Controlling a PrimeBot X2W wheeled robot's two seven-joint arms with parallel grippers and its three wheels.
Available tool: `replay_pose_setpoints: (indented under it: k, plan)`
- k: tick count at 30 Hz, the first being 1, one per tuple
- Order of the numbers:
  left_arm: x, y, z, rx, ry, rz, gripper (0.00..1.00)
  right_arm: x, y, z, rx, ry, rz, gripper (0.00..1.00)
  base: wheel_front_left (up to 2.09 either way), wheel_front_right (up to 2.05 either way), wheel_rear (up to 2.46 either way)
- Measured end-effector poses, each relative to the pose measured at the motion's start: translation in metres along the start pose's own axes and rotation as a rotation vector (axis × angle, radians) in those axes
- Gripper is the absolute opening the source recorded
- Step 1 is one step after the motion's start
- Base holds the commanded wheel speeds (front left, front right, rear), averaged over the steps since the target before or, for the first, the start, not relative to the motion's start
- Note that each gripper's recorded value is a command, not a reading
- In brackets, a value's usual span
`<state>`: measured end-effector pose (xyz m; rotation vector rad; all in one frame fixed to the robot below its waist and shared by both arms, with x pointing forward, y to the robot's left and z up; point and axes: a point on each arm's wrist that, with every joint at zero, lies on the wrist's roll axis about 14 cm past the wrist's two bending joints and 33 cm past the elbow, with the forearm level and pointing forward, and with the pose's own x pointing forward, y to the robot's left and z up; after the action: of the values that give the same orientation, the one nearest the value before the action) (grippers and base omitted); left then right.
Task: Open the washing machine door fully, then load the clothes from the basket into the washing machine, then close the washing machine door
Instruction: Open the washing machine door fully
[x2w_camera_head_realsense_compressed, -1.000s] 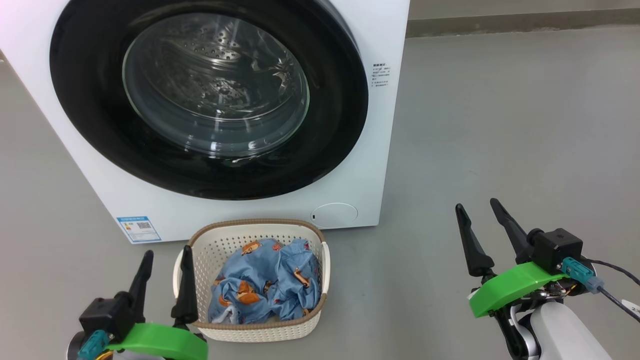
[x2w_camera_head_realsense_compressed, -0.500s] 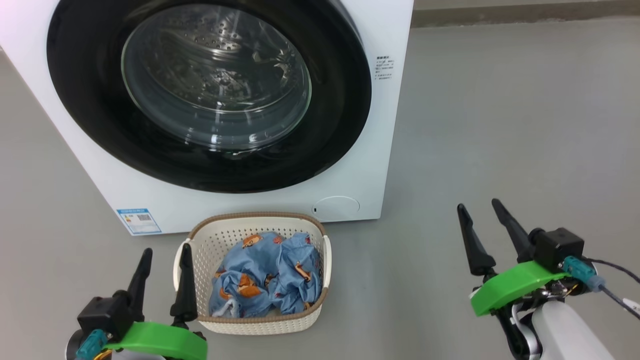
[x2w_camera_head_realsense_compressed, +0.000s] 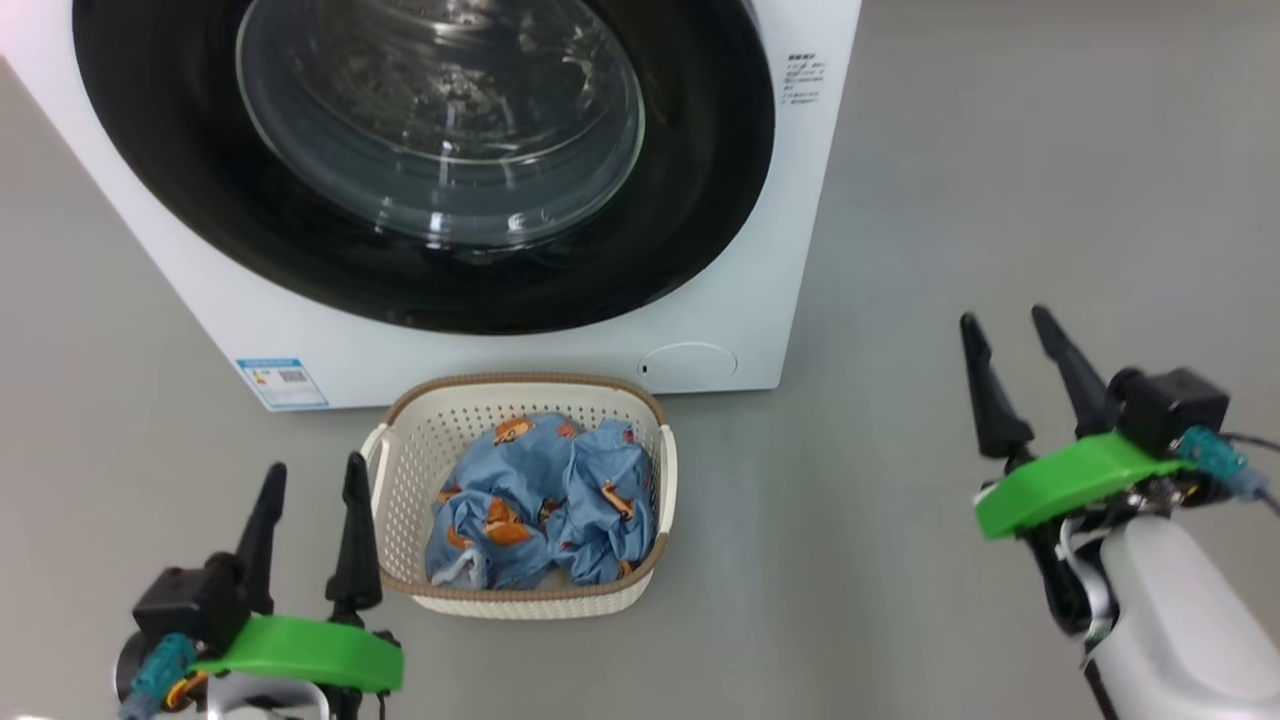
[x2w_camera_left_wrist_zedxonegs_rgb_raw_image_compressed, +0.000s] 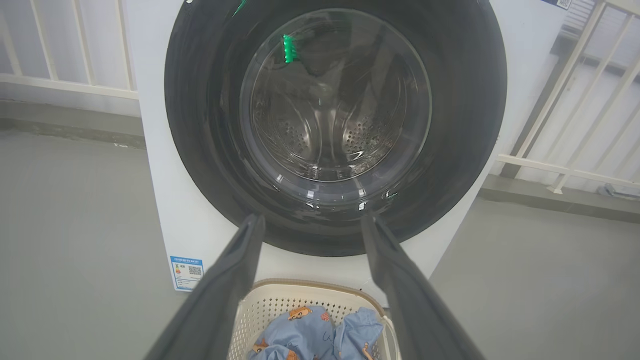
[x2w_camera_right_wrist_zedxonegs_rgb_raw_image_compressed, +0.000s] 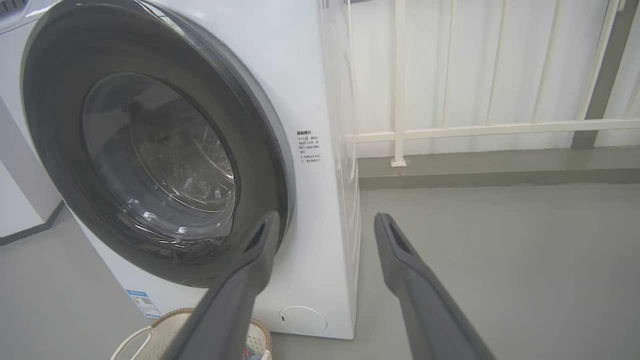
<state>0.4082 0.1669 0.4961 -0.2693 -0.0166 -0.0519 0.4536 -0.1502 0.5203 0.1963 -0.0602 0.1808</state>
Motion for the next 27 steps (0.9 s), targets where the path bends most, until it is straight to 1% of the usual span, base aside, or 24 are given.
replay_pose_setpoints:
  k: [1, 2, 3, 6, 10, 14, 18, 19, 21, 25, 26, 27]
  plan:
    - [0.002, 0.002, 0.001, 0.0, -0.003, 0.004, 1.0, 0.004, -0.001, 0.002, 0.005, -0.006, 0.001, 0.42, 0.0, 0.0, 0.0]
    - [0.004, 0.003, 0.002, -0.001, -0.007, 0.006, 1.0, 0.008, -0.001, 0.005, 0.009, -0.014, 0.002, 0.19, 0.0, 0.0, 0.0]
    - [0.005, 0.005, 0.002, -0.002, -0.007, 0.008, 1.0, 0.013, -0.002, 0.007, 0.012, -0.02, 0.003, 0.0, 0.0, 0.0, 0.0]
    - [0.006, 0.01, -0.001, -0.004, 0.0, 0.021, 1.0, 0.026, -0.005, 0.014, 0.025, -0.041, 0.003, 0.0, 0.0, 0.0, 0.0]
    - [0.012, 0.014, 0.0, 0.001, -0.008, 0.027, 1.0, 0.044, -0.01, 0.022, 0.084, -0.067, 0.0, 0.0, 0.0, 0.0, 0.0]
    - [0.017, 0.02, 0.0, -0.004, -0.013, 0.041, 1.0, 0.067, -0.011, 0.035, 0.112, -0.099, 0.026, 0.0, 0.0, 0.0, 0.0]
    - [0.021, 0.027, -0.005, -0.011, -0.004, 0.061, 1.0, 0.09, -0.011, 0.044, 0.185, -0.118, 0.045, 0.0, 0.0, 0.0, 0.0]
    - [0.023, 0.029, -0.007, -0.018, -0.002, 0.067, 1.0, 0.1, -0.013, 0.045, 0.232, -0.117, 0.045, 0.0, 0.0, 0.0, 0.0]
    - [0.023, 0.035, -0.011, -0.018, 0.007, 0.083, 1.0, 0.11, -0.013, 0.043, 0.254, -0.094, 0.054, 0.0, 0.0, 0.0, 0.0]
    - [0.028, 0.043, -0.01, -0.022, 0.0, 0.104, 1.0, 0.13, -0.011, 0.039, 0.382, -0.054, 0.058, 0.0, 0.0, 0.0, 0.0]
    - [0.029, 0.044, -0.01, -0.023, -0.002, 0.104, 1.0, 0.135, -0.012, 0.038, 0.429, -0.038, 0.059, 0.0, 0.0, 0.0, 0.0]
    - [0.029, 0.044, -0.01, -0.023, -0.002, 0.104, 1.0, 0.135, -0.012, 0.038, 0.429, -0.038, 0.059, 0.0, 0.0, 0.0, 0.0]
